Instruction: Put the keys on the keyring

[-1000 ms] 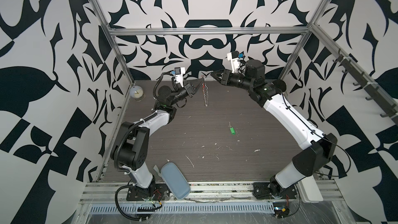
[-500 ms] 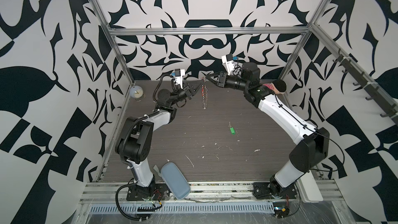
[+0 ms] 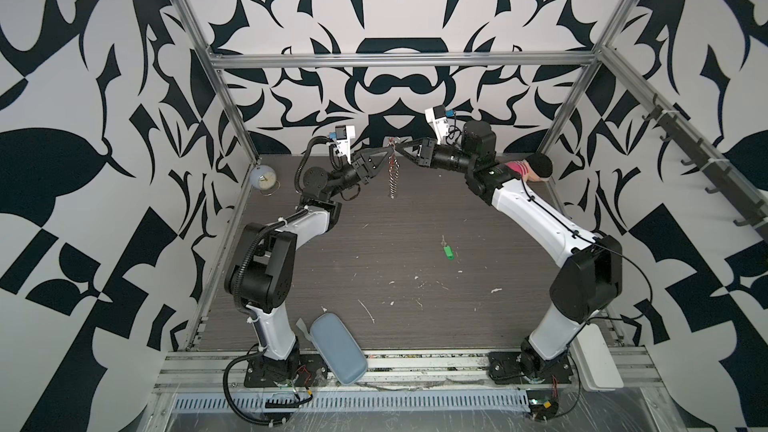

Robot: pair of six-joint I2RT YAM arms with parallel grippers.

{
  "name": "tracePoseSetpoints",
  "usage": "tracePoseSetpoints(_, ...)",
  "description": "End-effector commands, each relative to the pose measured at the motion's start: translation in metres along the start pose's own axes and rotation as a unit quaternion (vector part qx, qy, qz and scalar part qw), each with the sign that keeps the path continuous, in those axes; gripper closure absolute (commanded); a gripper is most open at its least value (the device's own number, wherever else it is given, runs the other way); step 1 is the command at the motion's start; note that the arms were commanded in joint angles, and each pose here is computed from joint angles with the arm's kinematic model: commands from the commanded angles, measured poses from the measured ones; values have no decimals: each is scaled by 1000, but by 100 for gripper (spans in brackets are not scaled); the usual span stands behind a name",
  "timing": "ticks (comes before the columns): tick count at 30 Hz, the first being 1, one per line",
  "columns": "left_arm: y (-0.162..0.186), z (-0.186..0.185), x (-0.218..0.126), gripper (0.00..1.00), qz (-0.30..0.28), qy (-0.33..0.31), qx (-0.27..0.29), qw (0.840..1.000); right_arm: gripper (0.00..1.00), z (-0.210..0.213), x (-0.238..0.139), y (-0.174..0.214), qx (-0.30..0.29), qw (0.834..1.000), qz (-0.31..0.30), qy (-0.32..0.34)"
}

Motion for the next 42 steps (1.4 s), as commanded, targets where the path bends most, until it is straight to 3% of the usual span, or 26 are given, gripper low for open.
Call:
tracePoseSetpoints(1,-13,-11,3,100,-18,29,25,999,78,27,-7,-22,-42,998,-34,-43)
tracePoseSetpoints(17,-12,-12,2,100,-20,28,12,999,81,19,1,-19,-21,998,-33,-56)
tracePoseSetpoints(28,-16,-14,4,100,-23,31,12,999,72,13,3,-15,-16,998,-30,-51)
tracePoseSetpoints(42,-15,-13,5,100,-23,32,5,999,80,12,13,-15,-11,997,-30,-63)
Point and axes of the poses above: each gripper's point midway between its finger pads, its own x axis out along the fingers, its own z axis along the line the jaws close on, y = z × x, the point moved 10 cm from there along -x, back along the fingers, and after that the axes turned 3 degrees about -x, right-handed, at the moved point
